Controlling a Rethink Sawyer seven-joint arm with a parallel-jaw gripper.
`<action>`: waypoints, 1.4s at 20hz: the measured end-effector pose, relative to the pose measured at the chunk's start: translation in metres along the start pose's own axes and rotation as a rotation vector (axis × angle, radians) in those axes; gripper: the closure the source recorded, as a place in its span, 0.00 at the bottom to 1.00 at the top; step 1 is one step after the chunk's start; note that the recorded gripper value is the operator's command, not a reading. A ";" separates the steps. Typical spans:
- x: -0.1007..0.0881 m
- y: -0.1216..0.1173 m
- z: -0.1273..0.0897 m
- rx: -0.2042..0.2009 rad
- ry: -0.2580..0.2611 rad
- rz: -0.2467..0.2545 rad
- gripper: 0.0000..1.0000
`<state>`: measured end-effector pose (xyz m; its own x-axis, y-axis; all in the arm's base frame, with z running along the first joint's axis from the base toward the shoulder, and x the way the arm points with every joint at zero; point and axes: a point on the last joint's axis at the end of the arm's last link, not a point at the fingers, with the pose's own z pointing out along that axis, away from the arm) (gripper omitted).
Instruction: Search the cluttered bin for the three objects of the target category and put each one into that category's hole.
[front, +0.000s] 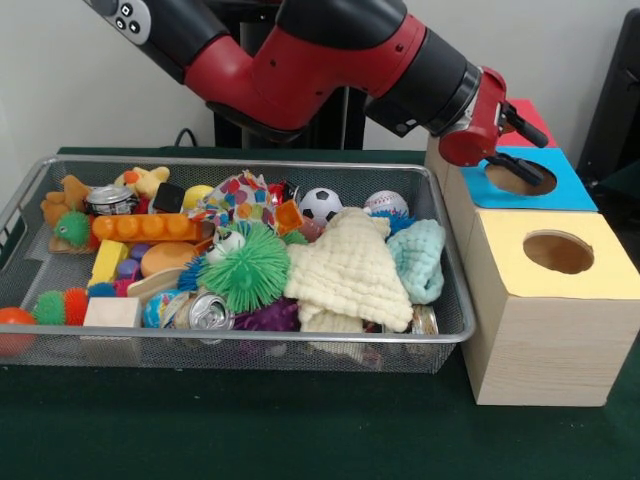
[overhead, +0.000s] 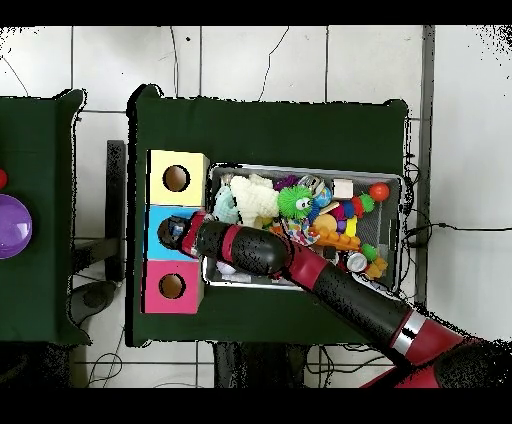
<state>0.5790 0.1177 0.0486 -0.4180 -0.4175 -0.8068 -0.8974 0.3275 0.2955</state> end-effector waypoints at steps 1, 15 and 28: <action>0.000 0.000 0.000 0.000 0.000 -0.001 0.00; 0.013 0.007 0.005 -0.018 0.203 -0.076 0.00; -0.005 0.007 -0.009 0.024 0.356 -0.151 0.00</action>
<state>0.5735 0.1144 0.0590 -0.3078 -0.7294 -0.6109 -0.9509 0.2580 0.1711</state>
